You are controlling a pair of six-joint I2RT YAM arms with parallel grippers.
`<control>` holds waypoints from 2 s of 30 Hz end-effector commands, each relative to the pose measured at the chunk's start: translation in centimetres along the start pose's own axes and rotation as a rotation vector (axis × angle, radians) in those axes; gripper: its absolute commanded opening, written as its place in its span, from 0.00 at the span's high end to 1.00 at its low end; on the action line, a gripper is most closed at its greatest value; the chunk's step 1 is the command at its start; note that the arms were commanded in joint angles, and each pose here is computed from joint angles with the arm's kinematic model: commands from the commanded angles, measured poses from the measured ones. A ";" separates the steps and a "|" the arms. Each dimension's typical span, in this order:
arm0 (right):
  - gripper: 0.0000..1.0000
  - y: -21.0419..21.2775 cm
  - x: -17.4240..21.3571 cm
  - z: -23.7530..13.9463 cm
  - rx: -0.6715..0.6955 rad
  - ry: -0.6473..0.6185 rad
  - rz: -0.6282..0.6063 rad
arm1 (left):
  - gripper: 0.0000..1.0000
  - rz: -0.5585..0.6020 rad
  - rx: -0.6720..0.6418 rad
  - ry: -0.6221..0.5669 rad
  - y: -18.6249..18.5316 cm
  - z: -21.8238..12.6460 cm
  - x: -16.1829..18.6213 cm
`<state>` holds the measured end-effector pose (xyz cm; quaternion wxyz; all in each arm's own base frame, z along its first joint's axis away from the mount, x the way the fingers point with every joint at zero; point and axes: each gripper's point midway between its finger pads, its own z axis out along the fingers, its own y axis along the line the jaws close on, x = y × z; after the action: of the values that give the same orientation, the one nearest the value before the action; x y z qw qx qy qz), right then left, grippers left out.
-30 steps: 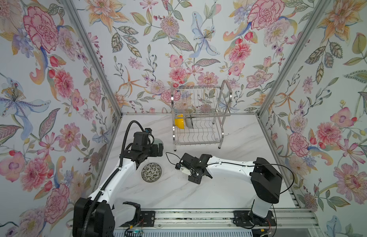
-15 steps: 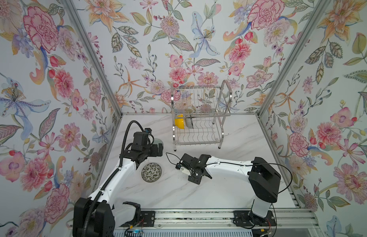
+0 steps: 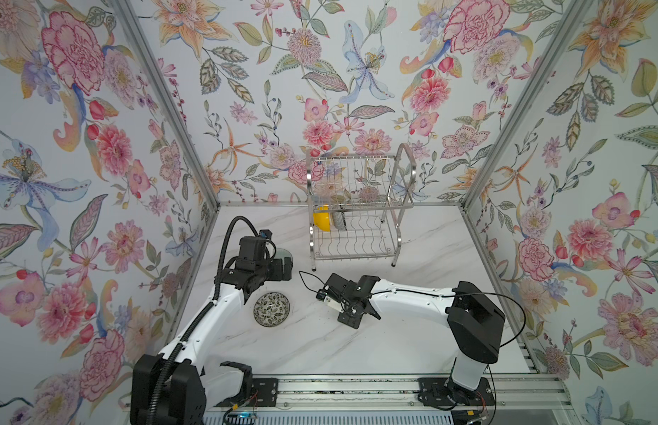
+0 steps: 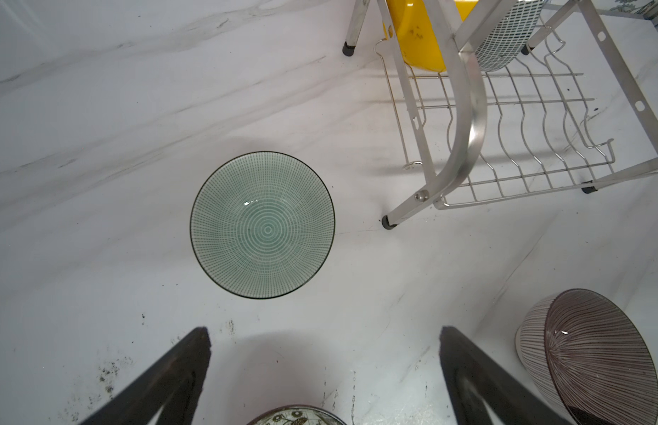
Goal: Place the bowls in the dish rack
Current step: 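Lift the maroon-striped bowl with the right gripper, tilting it on edge, then carry the maroon-striped bowl with the right gripper into the dish rack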
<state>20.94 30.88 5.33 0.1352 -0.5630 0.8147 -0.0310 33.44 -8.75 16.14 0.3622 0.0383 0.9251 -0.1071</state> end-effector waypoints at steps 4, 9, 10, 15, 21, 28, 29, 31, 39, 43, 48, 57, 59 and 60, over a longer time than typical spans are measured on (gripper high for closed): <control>0.96 -1.4 -0.5 -2.4 -0.030 -0.099 0.089 | 0.01 0.014 0.083 -0.033 -1.2 -0.7 -0.3; 0.96 -2.4 -2.5 -5.0 -0.066 -0.242 0.136 | 0.01 0.034 0.135 -0.046 -2.1 -0.9 -0.3; 0.96 -2.6 -2.9 -5.5 -0.072 -0.268 0.144 | 0.01 0.035 0.141 -0.046 -2.2 -1.0 -0.3; 0.97 -4.0 -5.5 -8.2 -0.090 -0.448 0.197 | 0.01 0.043 0.187 -0.054 -3.0 -1.1 -0.3; 0.96 -6.3 -8.9 -11.2 -0.055 -0.695 0.290 | 0.01 0.060 0.247 -0.077 -4.0 -1.5 -0.4; 0.97 -9.0 -12.1 -14.0 -0.048 -0.994 0.430 | 0.01 0.078 0.281 -0.106 -4.6 -1.9 -0.5; 0.97 -9.5 -12.5 -14.5 -0.045 -1.042 0.455 | 0.01 0.078 0.281 -0.101 -4.6 -1.8 -0.4; 0.97 -10.5 -13.1 -15.4 -0.036 -1.117 0.498 | 0.01 0.077 0.283 -0.096 -4.6 -1.7 -0.3; 0.97 -14.0 -13.0 -17.2 -0.028 -1.372 0.713 | 0.01 0.073 0.287 -0.089 -4.7 -1.6 -0.3; 0.98 -15.5 -12.2 -17.6 -0.016 -1.509 0.856 | 0.01 0.071 0.292 -0.083 -4.7 -1.6 -0.2; 0.97 -16.9 -12.2 -17.3 -0.029 -1.589 0.981 | 0.01 0.069 0.296 -0.078 -4.9 -1.5 -0.1; 0.98 -19.5 -11.5 -16.1 -0.189 -1.669 1.210 | 0.01 0.074 0.286 -0.079 -4.8 -1.6 -0.1; 0.98 -20.4 -11.4 -15.9 -0.263 -1.697 1.273 | 0.01 0.075 0.286 -0.076 -4.8 -1.5 -0.1; 0.98 -20.8 -11.3 -15.7 -0.301 -1.705 1.310 | 0.01 0.075 0.286 -0.076 -4.8 -1.5 -0.1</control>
<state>38.54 33.23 22.58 0.5797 0.0668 0.6644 0.4669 31.75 -12.83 18.04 0.3907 0.1116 0.8861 -0.2232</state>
